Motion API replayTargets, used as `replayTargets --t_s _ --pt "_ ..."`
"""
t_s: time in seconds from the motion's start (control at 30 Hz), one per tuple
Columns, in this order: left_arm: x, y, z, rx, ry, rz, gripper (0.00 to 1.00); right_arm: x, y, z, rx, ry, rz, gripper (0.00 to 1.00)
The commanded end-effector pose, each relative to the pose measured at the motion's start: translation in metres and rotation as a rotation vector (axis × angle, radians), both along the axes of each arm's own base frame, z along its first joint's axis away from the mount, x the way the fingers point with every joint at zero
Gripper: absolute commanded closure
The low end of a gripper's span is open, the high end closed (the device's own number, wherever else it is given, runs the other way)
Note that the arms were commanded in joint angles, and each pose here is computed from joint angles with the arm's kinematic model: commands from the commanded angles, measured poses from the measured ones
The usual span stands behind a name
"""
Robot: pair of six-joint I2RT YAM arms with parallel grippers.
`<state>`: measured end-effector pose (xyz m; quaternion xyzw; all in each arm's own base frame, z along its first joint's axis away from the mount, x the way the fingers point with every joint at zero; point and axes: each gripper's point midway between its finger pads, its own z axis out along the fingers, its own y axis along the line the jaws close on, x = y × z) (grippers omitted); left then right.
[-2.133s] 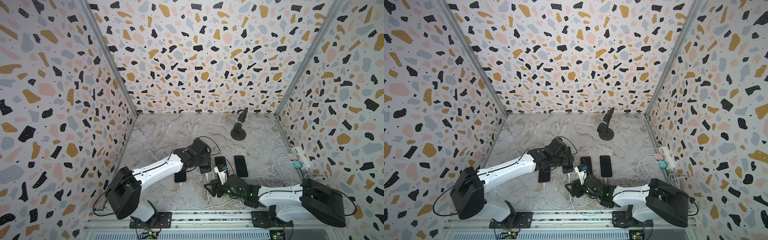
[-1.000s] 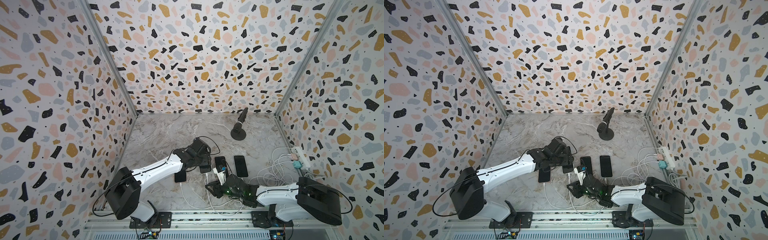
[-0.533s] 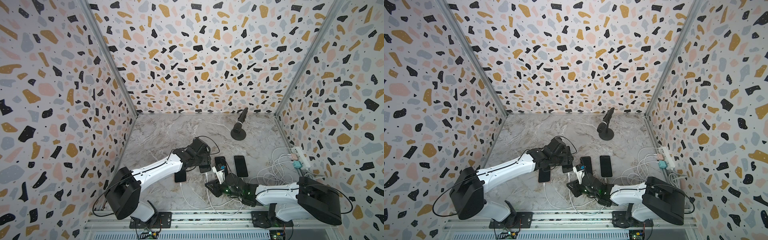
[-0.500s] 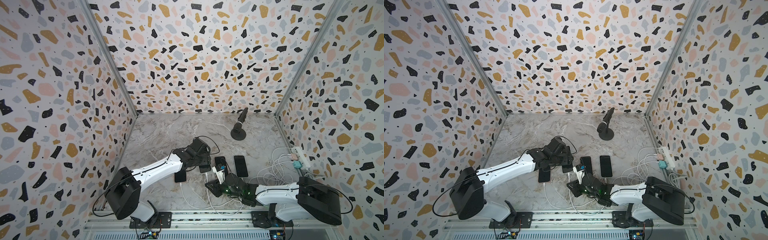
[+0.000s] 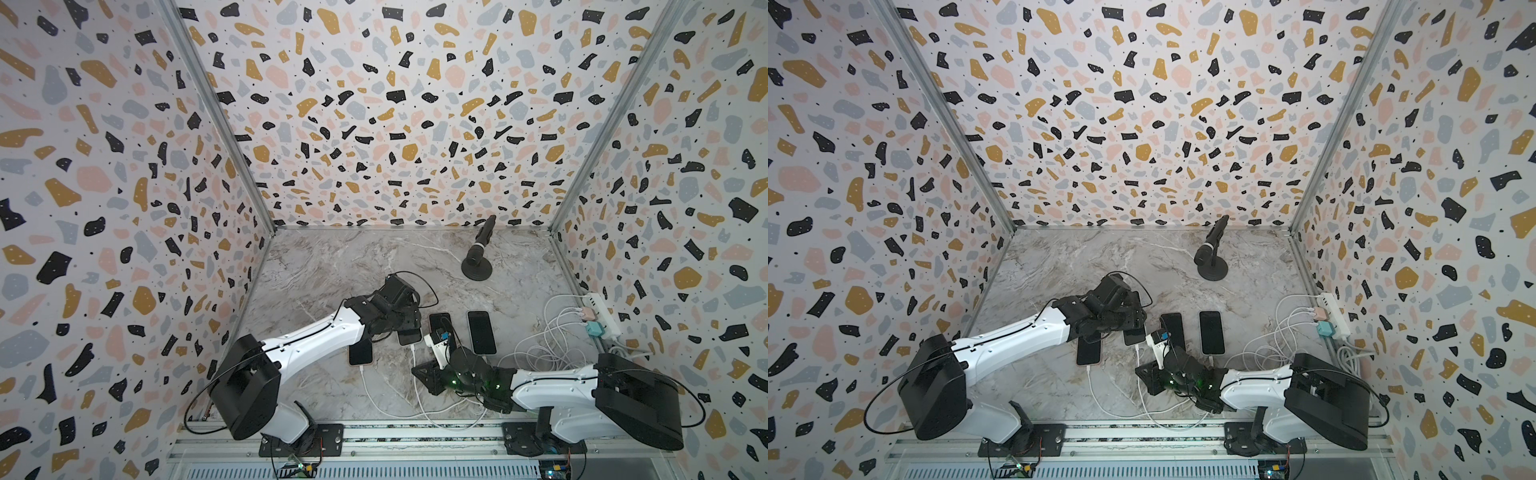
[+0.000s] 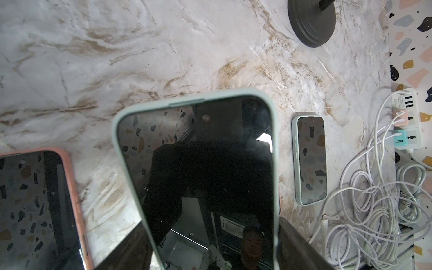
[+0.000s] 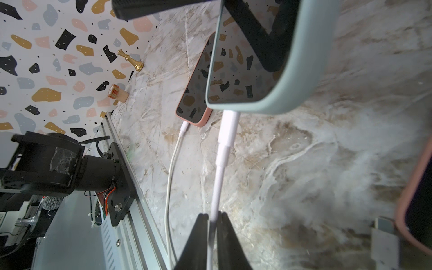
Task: Unplug the charging cable from the phone
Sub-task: Remove the charging cable from the phone.
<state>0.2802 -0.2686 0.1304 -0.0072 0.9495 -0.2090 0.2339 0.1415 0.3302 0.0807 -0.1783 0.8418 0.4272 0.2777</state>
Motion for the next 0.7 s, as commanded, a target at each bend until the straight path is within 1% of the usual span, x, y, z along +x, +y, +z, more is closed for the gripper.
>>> replayTargets --t_s 0.0,0.33,0.47,0.67 --pt "0.009 -0.005 0.026 -0.07 -0.074 0.005 0.64 0.005 0.006 0.01 0.019 -0.02 -0.003 0.87" --pt "0.011 -0.007 0.027 -0.069 -0.076 0.002 0.66 0.006 0.007 0.008 0.014 -0.022 -0.002 0.94" --pt "0.015 -0.008 0.036 -0.067 -0.098 -0.002 0.66 0.005 0.008 0.008 0.008 -0.023 0.004 0.97" --pt "0.018 -0.006 0.039 -0.052 -0.122 0.002 0.7 0.005 0.008 0.006 -0.002 -0.028 0.012 1.0"
